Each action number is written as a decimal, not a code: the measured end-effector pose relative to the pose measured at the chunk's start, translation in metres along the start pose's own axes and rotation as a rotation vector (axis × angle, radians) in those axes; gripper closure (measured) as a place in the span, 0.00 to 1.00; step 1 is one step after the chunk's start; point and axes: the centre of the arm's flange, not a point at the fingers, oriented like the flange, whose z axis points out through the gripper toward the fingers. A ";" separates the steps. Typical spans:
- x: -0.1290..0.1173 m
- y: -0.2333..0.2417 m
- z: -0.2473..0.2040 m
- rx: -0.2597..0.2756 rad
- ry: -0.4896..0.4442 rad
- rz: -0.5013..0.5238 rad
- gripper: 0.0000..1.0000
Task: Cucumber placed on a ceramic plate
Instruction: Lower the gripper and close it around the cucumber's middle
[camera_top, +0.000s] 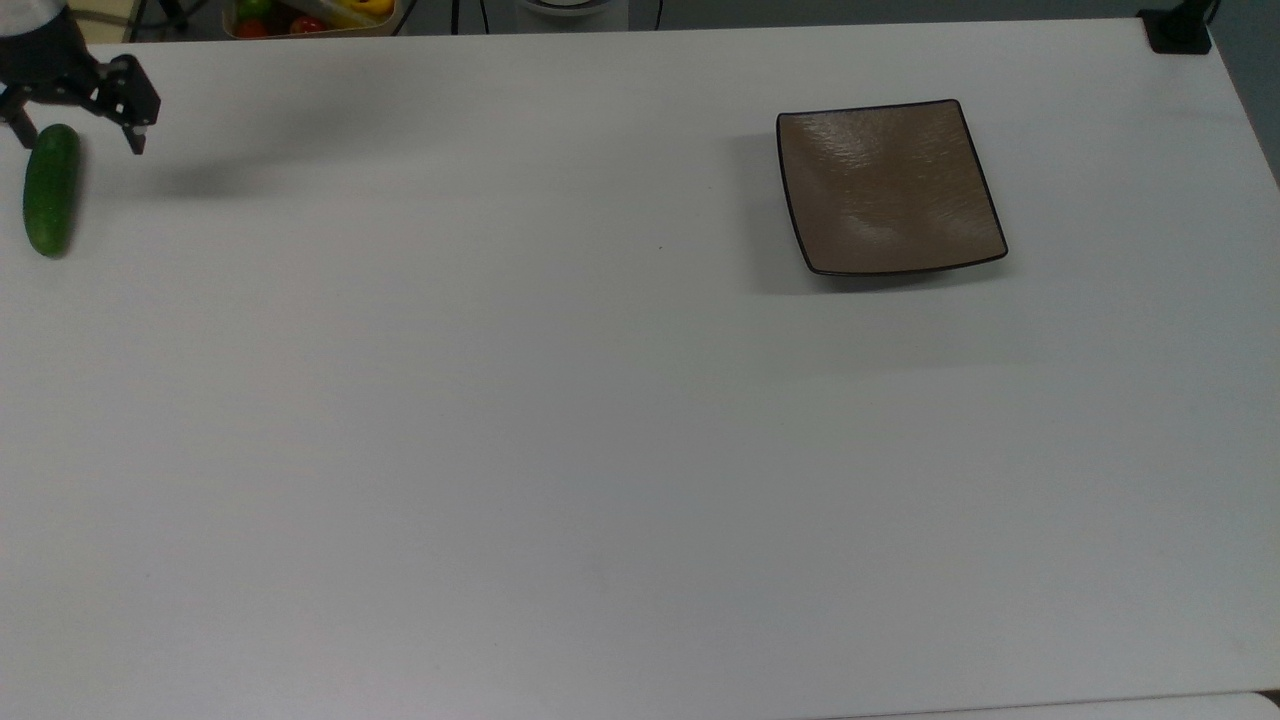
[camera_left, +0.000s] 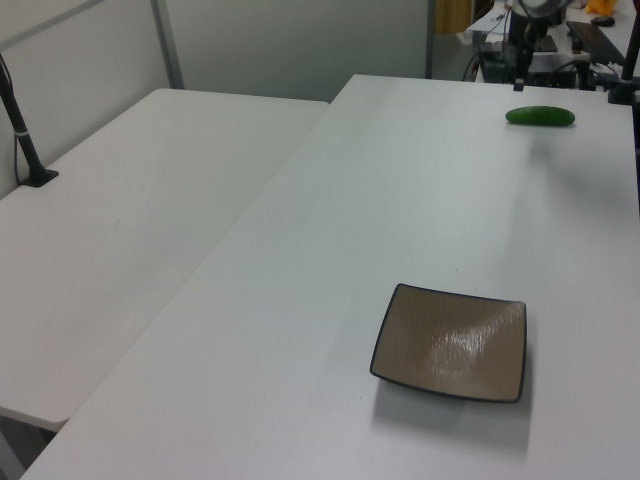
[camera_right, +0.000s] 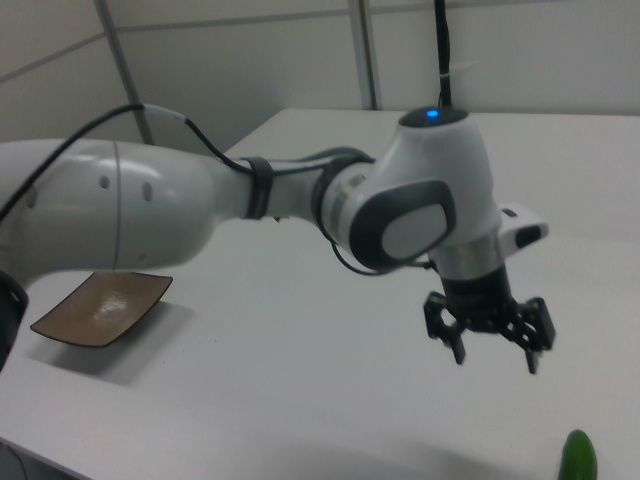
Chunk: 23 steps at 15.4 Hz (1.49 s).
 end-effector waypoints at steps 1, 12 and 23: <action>-0.003 0.008 0.010 -0.017 -0.006 0.002 0.00; -0.042 0.062 0.104 -0.101 -0.022 0.046 0.00; -0.054 0.070 0.132 -0.121 -0.063 0.025 0.55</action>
